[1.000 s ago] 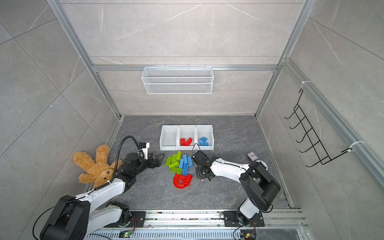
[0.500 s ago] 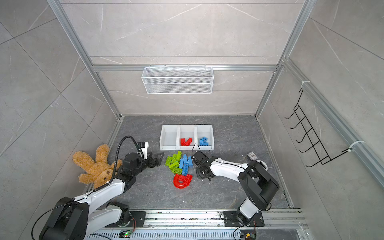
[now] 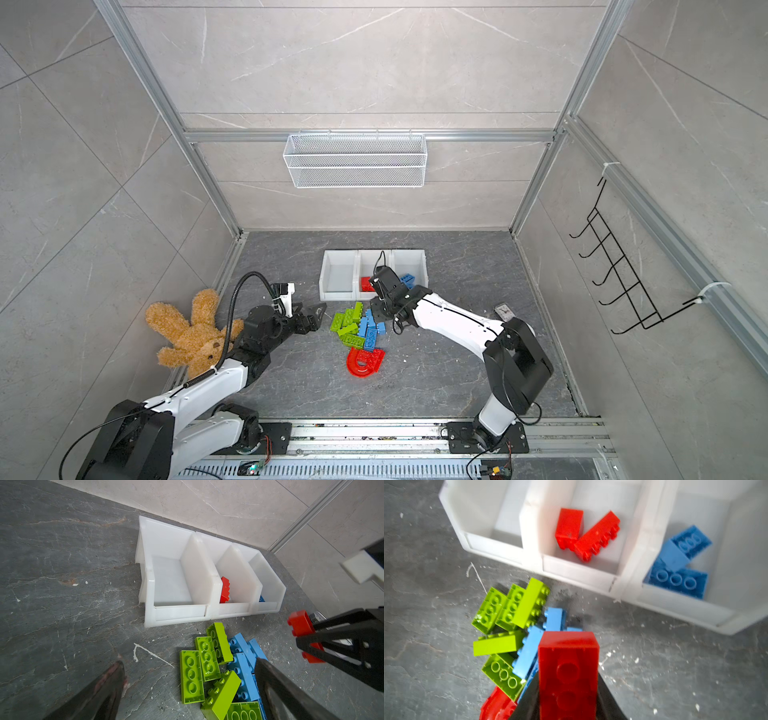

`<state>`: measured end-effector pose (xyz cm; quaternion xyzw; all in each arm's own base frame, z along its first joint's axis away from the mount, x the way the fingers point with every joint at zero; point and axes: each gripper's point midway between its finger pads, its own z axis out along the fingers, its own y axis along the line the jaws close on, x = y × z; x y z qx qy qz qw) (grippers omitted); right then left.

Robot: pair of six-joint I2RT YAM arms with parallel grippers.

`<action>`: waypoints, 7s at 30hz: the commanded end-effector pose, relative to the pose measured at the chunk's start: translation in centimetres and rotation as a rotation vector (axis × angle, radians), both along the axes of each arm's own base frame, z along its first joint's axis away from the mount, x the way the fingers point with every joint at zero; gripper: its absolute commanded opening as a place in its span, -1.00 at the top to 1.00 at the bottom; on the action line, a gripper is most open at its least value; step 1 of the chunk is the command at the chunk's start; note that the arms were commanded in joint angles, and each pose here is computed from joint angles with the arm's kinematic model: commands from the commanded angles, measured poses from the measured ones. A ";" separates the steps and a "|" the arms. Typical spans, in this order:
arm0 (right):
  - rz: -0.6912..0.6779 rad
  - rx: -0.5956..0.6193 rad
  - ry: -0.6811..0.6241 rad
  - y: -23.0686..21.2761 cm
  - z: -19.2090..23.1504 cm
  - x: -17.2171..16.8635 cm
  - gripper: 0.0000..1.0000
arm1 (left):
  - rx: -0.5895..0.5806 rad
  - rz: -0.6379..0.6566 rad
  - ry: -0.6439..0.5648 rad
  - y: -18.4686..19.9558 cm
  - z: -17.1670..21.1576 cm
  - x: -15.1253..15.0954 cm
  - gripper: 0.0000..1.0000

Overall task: Sort the legos into containers by color
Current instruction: 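Grasp the red brick and carry it over the middle compartment, then open the right gripper to drop the red brick in the compartment, then move the right gripper back over the brick pile, then close the right gripper on a light-blue brick at the pile edge, then lift the light-blue brick and carry it over the farthest compartment, then move the right gripper back down to a light-blue brick in the pile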

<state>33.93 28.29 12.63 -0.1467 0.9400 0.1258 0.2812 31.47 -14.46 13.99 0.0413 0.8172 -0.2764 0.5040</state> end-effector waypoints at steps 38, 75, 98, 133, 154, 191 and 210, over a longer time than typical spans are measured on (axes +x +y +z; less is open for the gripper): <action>-0.042 -0.006 0.016 2.7 -5.9 14.0 0.25 | 0.034 0.035 -0.073 0.8 1.6 0.2 -0.99; 0.163 -0.083 0.102 -0.5 -6.5 -4.7 0.11 | 0.053 0.068 -0.101 1.6 2.0 0.0 -0.99; 0.112 -0.171 0.106 -1.4 -10.1 -3.2 0.20 | 0.059 0.068 -0.099 1.6 1.9 0.0 -0.99; -0.009 -0.070 0.025 -6.5 -4.6 -2.9 0.57 | 0.057 0.070 -0.098 1.6 1.9 0.0 -0.99; -0.092 0.003 -0.033 -10.0 -0.3 8.0 0.57 | 0.066 0.083 -0.094 1.9 1.8 0.1 -0.99; -0.010 0.136 -0.079 -5.9 4.2 4.2 -0.08 | 0.061 0.082 -0.095 1.8 1.9 0.1 -0.99; 0.071 0.079 0.095 2.1 -5.4 -5.3 0.02 | 0.060 0.082 -0.097 1.8 1.9 0.1 -0.99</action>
